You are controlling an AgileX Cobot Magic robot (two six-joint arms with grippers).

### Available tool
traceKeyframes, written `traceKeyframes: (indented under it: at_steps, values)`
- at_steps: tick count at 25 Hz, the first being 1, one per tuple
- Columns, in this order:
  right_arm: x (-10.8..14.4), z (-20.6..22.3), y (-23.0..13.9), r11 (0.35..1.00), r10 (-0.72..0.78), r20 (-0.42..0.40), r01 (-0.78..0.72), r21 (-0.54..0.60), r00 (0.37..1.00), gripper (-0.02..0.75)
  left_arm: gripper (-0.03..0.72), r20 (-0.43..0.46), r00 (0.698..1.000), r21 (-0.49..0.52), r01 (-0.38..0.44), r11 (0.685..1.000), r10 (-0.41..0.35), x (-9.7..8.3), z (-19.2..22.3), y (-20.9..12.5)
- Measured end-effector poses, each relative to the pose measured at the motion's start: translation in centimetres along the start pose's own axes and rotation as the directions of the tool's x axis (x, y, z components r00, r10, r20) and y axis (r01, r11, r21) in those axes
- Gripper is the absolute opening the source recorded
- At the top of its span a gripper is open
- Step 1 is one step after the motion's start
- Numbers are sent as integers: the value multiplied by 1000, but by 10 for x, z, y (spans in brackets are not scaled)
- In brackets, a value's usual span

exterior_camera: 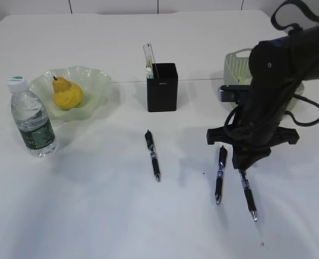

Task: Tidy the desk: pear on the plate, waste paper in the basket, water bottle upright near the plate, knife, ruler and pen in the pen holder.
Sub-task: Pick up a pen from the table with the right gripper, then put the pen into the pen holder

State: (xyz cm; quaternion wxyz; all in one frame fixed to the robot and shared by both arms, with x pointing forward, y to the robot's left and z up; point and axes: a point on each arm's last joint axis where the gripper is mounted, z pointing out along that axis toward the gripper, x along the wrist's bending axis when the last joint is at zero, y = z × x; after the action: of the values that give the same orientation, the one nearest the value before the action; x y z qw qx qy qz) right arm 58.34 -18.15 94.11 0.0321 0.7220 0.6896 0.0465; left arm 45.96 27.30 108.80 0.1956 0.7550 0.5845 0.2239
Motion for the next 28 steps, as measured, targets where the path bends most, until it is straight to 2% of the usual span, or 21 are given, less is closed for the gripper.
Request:
traceKeyframes:
  at_steps: [8, 15, 21, 28]
  values:
    - [10, -32, 27, 990, -86, -34, 82, -111, 996, 120, 330, 0, 1000, -1, 0, 1000, 0, 0, 0, 0]
    - [20, -67, 53, 955, -147, -66, 124, -268, 987, 120, 330, 0, 1000, -2, 0, 1000, 0, 0, 0, 0]
    - [28, -89, 75, 880, -180, -105, 112, -462, 978, 120, 330, 0, 1000, -2, 0, 1000, 0, 0, 0, 0]
    - [36, -104, 95, 729, -226, -145, 68, -681, 963, 119, 330, 0, 1000, -2, 0, 1000, 0, 0, 0, 0]
